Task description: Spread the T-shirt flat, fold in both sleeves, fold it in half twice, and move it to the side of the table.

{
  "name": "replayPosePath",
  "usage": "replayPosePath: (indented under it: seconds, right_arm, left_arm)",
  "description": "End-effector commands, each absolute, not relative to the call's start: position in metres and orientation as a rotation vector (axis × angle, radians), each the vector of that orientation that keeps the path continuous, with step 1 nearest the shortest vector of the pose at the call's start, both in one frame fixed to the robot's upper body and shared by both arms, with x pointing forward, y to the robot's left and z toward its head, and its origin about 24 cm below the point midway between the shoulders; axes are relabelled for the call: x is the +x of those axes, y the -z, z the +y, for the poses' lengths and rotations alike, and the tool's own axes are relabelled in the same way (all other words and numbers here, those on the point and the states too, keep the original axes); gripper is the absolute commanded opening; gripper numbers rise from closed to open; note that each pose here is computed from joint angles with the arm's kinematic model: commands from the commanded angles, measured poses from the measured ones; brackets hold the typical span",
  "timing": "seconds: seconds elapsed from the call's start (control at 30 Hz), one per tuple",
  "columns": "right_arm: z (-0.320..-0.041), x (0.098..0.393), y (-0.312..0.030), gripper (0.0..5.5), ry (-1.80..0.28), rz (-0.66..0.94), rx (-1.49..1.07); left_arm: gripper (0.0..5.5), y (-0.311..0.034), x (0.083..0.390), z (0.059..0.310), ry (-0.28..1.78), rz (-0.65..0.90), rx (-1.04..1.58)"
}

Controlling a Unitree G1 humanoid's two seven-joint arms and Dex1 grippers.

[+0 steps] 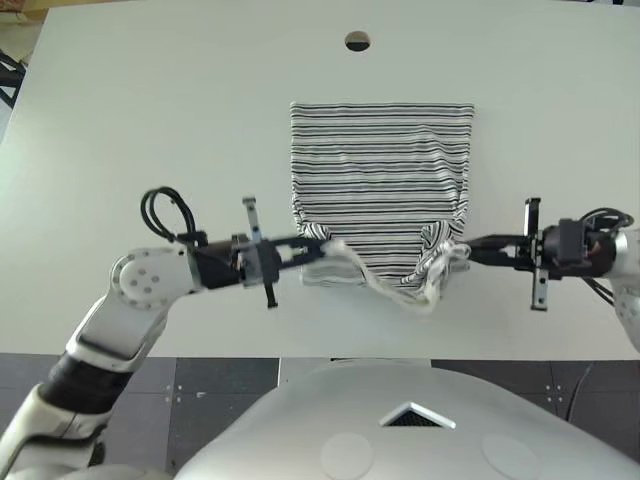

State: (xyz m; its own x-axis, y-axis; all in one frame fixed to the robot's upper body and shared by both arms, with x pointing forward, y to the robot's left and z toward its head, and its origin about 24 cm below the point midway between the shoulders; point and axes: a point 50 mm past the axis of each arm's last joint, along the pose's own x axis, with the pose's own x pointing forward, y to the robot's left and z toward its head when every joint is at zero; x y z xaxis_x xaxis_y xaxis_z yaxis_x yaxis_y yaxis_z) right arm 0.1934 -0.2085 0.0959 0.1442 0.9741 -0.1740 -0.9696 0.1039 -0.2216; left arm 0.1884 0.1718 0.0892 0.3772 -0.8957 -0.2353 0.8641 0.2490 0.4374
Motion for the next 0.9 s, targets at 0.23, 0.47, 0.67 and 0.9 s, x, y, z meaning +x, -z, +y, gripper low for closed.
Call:
replayPosePath:
  seconds: [0.23,0.47,0.67,0.9]
  right_arm:
    - [-0.219,0.26,-0.093,0.1,-1.067,-0.089,-0.494]
    - [-0.22,0.307,-0.078,0.1,-0.876,-0.028,-0.64]
    - [-0.218,0.33,-0.067,0.1,-0.783,0.019,-0.689]
    - [-0.211,0.34,-0.056,0.1,-0.744,0.063,-0.701]
  left_arm:
    - [0.11,-0.084,0.262,0.164,0.991,-0.211,0.758]
    - [0.11,-0.072,0.298,0.165,0.895,-0.182,0.754]
    - [0.11,-0.064,0.321,0.158,0.855,-0.161,0.761]
    - [0.11,-0.051,0.337,0.15,0.822,-0.095,0.743]
